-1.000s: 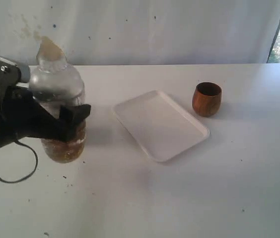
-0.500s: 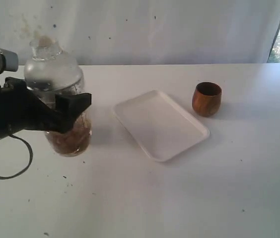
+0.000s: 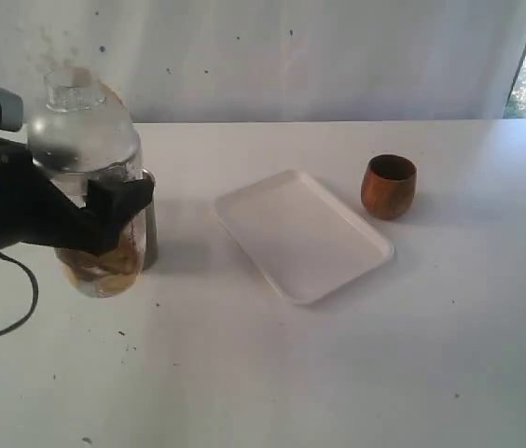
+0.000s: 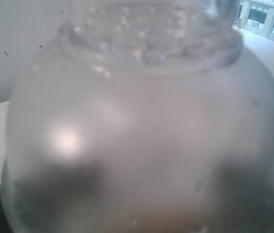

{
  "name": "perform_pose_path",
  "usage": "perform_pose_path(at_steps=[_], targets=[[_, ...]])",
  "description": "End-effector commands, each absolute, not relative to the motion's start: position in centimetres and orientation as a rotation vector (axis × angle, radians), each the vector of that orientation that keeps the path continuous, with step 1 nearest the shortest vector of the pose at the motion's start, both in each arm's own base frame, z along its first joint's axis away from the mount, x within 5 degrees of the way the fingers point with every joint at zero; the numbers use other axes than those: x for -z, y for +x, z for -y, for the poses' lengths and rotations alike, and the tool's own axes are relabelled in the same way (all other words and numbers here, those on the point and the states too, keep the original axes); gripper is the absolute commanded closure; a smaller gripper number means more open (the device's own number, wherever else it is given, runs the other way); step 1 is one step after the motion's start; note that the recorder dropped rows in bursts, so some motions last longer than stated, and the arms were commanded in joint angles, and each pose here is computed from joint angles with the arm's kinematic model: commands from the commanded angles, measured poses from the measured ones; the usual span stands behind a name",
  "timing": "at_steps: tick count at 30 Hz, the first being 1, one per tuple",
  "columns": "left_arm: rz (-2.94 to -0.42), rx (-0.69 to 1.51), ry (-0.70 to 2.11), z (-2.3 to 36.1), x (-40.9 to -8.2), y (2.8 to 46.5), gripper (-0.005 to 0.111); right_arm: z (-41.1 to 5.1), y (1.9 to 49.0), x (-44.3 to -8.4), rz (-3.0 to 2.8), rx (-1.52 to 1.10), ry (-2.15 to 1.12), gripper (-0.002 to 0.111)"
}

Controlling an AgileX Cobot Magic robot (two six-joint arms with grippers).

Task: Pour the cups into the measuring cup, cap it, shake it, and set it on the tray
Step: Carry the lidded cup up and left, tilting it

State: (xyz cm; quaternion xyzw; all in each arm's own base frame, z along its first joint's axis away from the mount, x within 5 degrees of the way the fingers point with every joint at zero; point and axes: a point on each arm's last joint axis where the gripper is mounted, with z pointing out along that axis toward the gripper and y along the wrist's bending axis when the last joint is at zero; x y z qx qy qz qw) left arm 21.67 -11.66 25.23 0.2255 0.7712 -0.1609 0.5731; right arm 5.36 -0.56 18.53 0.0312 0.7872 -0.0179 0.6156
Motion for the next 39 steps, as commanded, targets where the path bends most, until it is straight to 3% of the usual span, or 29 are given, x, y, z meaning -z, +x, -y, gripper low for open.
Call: perform_pose_path(at_steps=[1,3,7,14,19,27,39], targets=[[-1.716,0.395,0.453,11.0,-27.4,21.8,0.107,0.6,5.4,-18.3,-1.813,0.052,0.074,0.108],[-1.695,0.37,0.558,11.5,-27.5,21.2,0.107,0.6,5.4,-18.3,-1.813,0.052,0.074,0.108],[-1.727,0.293,0.372,8.8,-27.6,22.6,0.107,0.6,5.4,-18.3,-1.813,0.052,0.074,0.108],[-1.749,0.094,0.392,6.0,-27.4,23.4,0.107,0.6,5.4,-18.3,-1.812,0.039,0.091,0.108],[-1.754,-0.008,0.372,4.4,-28.9,24.8,0.107,0.6,5.4,-18.3,-1.812,0.038,0.092,0.108],[-1.844,-0.218,0.618,4.6,-30.3,28.4,0.107,0.6,5.4,-18.3,-1.812,0.038,0.092,0.108],[-1.883,-0.325,0.809,5.1,-28.7,32.2,0.107,0.6,5.4,-18.3,-1.812,0.038,0.092,0.108]])
